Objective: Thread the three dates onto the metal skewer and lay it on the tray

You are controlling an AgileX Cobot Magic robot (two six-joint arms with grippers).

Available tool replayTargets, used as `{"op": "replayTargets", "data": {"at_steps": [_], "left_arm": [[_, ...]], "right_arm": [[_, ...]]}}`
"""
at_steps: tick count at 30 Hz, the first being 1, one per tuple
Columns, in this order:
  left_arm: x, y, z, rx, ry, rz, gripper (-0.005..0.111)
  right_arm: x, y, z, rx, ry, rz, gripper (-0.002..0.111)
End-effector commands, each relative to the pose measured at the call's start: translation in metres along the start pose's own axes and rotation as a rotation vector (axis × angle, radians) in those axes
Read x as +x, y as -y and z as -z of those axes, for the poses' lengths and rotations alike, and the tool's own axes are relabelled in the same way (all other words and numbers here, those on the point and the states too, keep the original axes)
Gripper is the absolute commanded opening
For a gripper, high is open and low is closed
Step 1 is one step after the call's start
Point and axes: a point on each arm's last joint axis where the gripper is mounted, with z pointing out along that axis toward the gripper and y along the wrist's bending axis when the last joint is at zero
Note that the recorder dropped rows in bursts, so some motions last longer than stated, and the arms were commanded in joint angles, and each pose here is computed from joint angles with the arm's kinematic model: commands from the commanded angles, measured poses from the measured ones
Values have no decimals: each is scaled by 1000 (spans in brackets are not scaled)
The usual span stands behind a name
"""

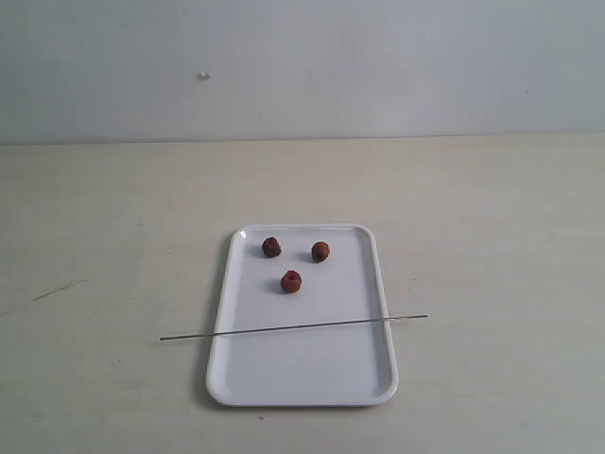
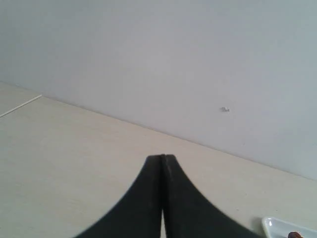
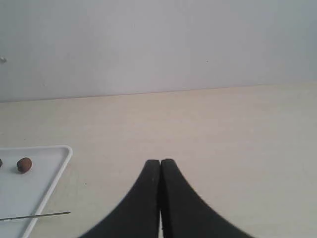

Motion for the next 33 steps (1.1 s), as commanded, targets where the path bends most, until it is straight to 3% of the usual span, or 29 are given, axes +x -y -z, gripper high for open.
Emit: {"op": "replayTargets", "data": {"at_steps": [1,11,23,33], "left_arm": [[-3,0,1,3,35,12,0],[-5,0,1,2,53,45,0],[-1,1,1,12,-2,-26,0],[-39,23,11,205,51,52,0]], "right_arm": [[1,0,0,-2,5,9,0],[1,0,0,-2,5,9,0],[1,0,0,-2,5,9,0],[1,0,0,-2,5,9,0]]}}
